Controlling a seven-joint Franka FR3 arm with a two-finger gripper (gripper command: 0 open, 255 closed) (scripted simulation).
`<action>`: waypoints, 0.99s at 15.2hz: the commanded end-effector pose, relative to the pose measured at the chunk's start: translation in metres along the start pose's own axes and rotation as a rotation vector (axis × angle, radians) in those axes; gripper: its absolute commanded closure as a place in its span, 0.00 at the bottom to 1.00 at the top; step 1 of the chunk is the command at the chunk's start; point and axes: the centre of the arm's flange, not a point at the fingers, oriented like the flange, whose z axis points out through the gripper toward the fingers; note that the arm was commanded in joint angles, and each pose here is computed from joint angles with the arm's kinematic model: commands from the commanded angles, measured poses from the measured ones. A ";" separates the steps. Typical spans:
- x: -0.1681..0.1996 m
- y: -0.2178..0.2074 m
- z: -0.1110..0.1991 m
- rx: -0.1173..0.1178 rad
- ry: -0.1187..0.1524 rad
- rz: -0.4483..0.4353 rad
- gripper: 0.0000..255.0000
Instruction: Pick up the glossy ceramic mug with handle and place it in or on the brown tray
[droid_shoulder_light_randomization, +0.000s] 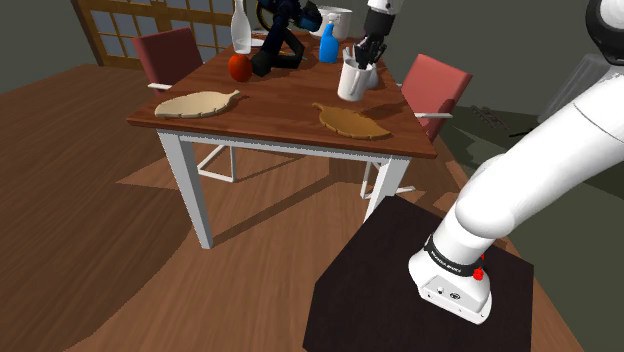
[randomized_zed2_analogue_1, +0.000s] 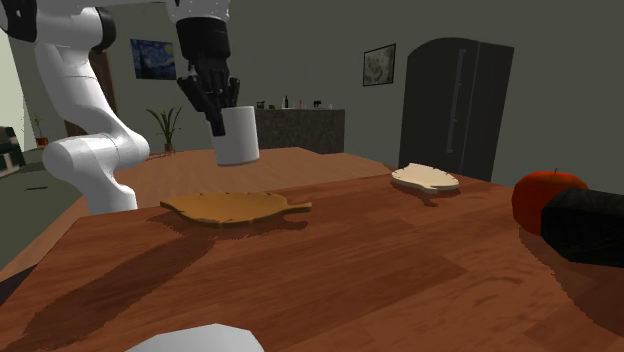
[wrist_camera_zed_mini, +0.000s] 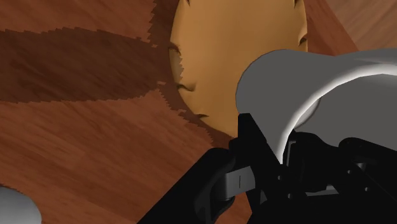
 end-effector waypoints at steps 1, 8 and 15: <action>-0.002 0.000 0.010 0.000 0.000 0.000 1.00; -0.005 0.002 0.047 0.000 0.000 0.000 1.00; -0.007 0.004 0.072 0.000 0.000 0.000 1.00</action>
